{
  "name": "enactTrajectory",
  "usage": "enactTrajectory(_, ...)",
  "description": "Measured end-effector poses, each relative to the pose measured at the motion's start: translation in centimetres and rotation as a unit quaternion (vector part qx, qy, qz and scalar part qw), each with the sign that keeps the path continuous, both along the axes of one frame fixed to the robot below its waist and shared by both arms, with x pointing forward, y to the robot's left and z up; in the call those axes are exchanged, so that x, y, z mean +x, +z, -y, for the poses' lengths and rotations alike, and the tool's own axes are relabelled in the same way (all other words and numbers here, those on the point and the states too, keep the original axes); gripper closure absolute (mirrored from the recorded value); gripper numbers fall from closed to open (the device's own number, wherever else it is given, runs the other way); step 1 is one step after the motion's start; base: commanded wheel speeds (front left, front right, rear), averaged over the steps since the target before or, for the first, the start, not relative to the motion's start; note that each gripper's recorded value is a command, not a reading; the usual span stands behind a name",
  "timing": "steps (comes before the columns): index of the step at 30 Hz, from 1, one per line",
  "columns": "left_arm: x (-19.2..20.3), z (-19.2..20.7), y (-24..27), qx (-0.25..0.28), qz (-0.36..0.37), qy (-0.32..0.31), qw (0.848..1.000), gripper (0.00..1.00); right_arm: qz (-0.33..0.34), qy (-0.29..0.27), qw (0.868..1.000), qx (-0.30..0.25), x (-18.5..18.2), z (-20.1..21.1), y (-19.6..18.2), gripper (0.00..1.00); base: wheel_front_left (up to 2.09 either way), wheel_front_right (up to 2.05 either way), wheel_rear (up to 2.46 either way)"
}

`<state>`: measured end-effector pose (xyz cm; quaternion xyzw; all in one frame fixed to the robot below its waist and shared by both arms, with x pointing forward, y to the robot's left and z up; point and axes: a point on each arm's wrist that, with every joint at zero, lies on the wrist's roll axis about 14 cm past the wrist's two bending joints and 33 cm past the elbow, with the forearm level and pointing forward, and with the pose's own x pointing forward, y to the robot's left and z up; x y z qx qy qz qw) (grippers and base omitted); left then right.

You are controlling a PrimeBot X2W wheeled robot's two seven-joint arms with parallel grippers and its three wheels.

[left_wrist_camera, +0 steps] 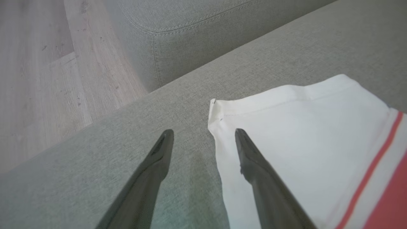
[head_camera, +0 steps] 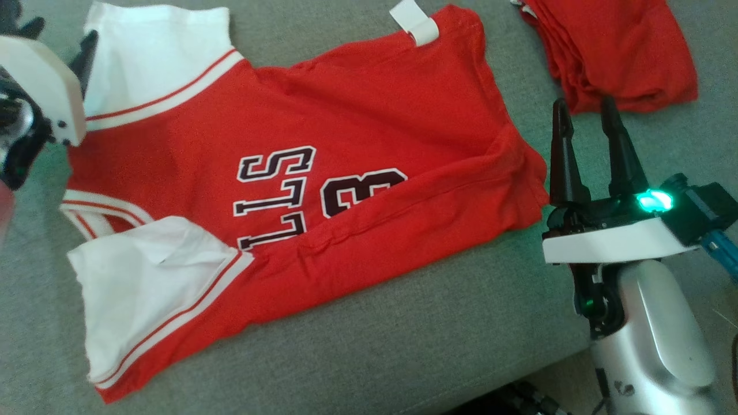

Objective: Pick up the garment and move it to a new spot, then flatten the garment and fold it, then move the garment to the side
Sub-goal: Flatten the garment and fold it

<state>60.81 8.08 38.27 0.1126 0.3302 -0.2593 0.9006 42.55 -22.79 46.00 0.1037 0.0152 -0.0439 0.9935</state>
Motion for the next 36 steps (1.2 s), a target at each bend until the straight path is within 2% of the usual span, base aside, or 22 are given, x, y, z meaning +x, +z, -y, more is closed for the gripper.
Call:
enactTrajectory(11, 2.0, 0.8, -3.1, -0.003, -0.036, 0.006, 0.999, 0.00, -0.025, -0.014, 1.000, -0.002, -0.3, 0.9, -1.7, 0.00, 0.00, 0.00, 0.00)
enactTrajectory(16, 1.5, 2.1, -3.4, -0.027, -0.053, -0.002, 0.998, 0.00, -0.027, -0.018, 0.999, -0.003, -0.4, 1.2, -1.8, 0.00, 0.00, 0.00, 0.00)
enactTrajectory(17, 1.5, 2.1, -3.4, -0.027, -0.053, -0.002, 0.998, 0.23, -0.027, -0.018, 0.999, -0.003, -0.4, 1.2, -1.8, 0.00, 0.00, 0.00, 0.00)
enactTrajectory(18, 1.3, 2.5, -3.3, -0.031, -0.057, -0.006, 0.998, 0.82, -0.027, -0.019, 0.999, -0.004, -0.4, 1.3, -1.8, 0.00, 0.00, 0.00, 0.00)
enactTrajectory(19, 1.0, 2.9, -3.2, -0.036, -0.062, -0.012, 0.997, 1.00, -0.026, -0.020, 0.999, -0.004, -0.4, 1.4, -1.7, 0.00, 0.00, 0.00, 0.00)
enactTrajectory(26, -0.6, 3.8, -1.7, -0.061, -0.057, -0.034, 0.996, 1.00, -0.027, -0.008, 0.999, -0.017, -0.1, 0.8, -1.7, 0.00, 0.00, 0.00, 0.00)
enactTrajectory(31, -0.3, 3.1, 1.7, -0.096, 0.015, -0.025, 0.995, 1.00, -0.029, 0.012, 0.998, -0.046, 1.1, 0.1, -1.4, 0.00, 0.00, 0.00, 0.00)
enactTrajectory(36, -1.2, 1.7, 4.9, -0.120, 0.074, -0.015, 0.990, 1.00, -0.056, 0.053, 0.994, -0.079, 3.9, -1.8, -0.9, 0.00, 0.00, 0.00, 0.00)
